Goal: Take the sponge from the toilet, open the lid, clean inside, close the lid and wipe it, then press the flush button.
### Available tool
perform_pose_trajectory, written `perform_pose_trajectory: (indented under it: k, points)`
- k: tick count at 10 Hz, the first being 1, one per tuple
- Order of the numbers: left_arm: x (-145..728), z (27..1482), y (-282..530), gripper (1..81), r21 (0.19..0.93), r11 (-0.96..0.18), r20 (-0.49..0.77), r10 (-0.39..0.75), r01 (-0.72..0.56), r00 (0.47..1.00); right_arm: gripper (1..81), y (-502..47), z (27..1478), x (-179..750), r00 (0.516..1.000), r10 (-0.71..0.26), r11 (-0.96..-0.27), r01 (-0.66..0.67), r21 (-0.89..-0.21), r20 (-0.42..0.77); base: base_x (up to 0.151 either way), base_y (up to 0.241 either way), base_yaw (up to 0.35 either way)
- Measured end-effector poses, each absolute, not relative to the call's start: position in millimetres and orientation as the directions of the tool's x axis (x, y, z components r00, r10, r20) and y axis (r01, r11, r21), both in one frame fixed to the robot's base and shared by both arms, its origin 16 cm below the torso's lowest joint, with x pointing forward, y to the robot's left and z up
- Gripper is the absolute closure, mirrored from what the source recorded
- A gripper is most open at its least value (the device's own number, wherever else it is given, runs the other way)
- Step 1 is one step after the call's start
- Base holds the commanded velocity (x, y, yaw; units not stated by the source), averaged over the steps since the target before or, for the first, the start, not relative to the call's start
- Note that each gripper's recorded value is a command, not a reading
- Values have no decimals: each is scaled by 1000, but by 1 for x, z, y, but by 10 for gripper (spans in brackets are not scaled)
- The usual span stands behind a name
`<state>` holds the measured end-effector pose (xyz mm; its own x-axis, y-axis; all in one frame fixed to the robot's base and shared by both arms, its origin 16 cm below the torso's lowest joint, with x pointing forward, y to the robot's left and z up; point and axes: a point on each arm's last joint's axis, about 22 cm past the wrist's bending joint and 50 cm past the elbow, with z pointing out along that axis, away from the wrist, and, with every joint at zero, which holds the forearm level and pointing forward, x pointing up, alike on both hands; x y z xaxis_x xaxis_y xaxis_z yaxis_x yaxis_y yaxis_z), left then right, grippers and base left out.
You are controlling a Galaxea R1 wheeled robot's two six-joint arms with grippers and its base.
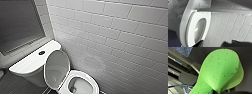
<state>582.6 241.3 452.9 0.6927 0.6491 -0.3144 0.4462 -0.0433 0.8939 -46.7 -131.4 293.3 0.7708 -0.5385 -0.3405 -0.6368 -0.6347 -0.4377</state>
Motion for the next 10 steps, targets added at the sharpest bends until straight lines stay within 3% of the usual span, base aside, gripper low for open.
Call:
perform_pose_trajectory:
  k: [2,3,4,6,7,10]
  points:
    - [541,429,236,10,914,-303,-118,439,271,891,811,-135,294,-36,796,-513,-646,-605,-466,-321,0,0,0]
    - [517,416,237,10,903,-412,-3,282,124,959,811,-139,293,-32,818,-490,-662,-574,-482,-301,0,0,0]
    - [495,400,239,10,868,-496,103,112,-34,988,811,-146,292,-28,833,-475,-676,-553,-488,-284,0,0,0]
    - [452,354,265,10,740,-616,210,-166,-268,963,811,-148,290,-24,842,-468,-682,-537,-496,-268,0,0,0]
    - [434,333,288,10,682,-651,220,-252,-333,942,811,-138,291,-21,844,-464,-675,-533,-511,-267,0,0,0]
    - [386,308,302,10,660,-658,176,-334,-363,926,811,-135,293,-21,848,-460,-675,-527,-516,-264,0,0,0]
